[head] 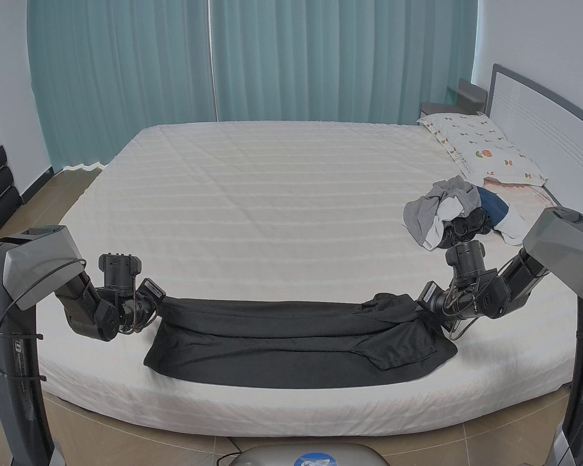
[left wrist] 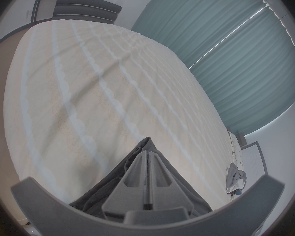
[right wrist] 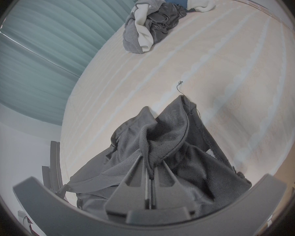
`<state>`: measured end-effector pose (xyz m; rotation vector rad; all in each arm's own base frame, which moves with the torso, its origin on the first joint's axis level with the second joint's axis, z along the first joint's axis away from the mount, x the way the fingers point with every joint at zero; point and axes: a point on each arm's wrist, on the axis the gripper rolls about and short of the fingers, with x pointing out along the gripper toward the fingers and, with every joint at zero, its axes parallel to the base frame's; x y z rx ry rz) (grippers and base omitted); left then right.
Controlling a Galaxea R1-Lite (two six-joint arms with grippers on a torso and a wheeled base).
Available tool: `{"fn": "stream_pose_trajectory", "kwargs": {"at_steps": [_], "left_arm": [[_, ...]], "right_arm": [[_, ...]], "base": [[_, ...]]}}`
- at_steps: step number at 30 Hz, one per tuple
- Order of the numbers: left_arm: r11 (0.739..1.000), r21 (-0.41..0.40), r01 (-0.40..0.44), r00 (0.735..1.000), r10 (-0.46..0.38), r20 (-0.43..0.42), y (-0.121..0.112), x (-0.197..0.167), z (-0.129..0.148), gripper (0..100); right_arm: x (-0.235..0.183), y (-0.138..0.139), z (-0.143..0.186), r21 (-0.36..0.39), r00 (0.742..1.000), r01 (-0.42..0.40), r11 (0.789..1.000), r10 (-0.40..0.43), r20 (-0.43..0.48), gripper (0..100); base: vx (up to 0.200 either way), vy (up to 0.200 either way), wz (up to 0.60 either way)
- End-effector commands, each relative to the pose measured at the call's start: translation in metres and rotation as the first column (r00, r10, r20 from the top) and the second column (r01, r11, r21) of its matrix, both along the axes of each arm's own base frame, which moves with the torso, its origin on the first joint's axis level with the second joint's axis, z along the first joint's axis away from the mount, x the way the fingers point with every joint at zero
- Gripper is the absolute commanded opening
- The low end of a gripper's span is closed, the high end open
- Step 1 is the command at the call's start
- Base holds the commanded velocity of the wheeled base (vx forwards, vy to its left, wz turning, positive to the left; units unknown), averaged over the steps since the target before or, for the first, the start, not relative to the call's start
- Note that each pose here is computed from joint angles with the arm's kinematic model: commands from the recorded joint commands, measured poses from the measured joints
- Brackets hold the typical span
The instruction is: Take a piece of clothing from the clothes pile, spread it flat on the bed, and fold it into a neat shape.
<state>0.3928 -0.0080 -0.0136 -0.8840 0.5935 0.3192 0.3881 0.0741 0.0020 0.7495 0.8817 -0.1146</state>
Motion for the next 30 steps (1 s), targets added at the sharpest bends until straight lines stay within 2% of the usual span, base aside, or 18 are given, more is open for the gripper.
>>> {"fn": "stream_pose_trajectory", "kwargs": {"at_steps": [1,8,11,16,17,30], "left_arm": [[1.000,0.000,-0.001,1.000,0.001,0.010,0.000,0.001,0.003,0],[1.000,-0.001,-0.002,1.000,0.002,0.016,0.000,0.002,0.005,0],[1.000,-0.001,-0.002,1.000,0.002,0.015,0.000,0.002,0.004,0],[1.000,-0.001,-0.002,1.000,0.002,0.015,0.000,0.002,0.004,0],[1.000,0.000,-0.001,1.000,0.001,0.012,0.000,0.001,0.003,0],[1.000,0.000,-0.001,1.000,0.001,0.007,0.000,0.000,0.002,0]], "right_arm": [[0.001,-0.002,0.007,0.005,1.000,0.004,1.000,-0.004,0.019,0],[0.001,-0.003,0.009,0.002,1.000,0.003,1.000,-0.003,0.022,0],[-0.003,-0.004,0.002,-0.030,1.000,-0.030,0.999,0.029,-0.005,0],[-0.004,-0.002,-0.001,-0.040,0.999,-0.044,0.998,0.043,-0.013,0],[-0.004,-0.001,-0.003,-0.040,0.999,-0.045,0.998,0.045,-0.018,100],[0.000,-0.001,0.000,-0.030,0.999,-0.033,0.999,0.033,0.007,100]], "base": [[0.000,0.000,0.00],[0.000,0.000,0.00],[0.000,0.000,0.00],[0.000,0.000,0.00],[0.000,0.000,0.00],[0.000,0.000,0.00]]}}
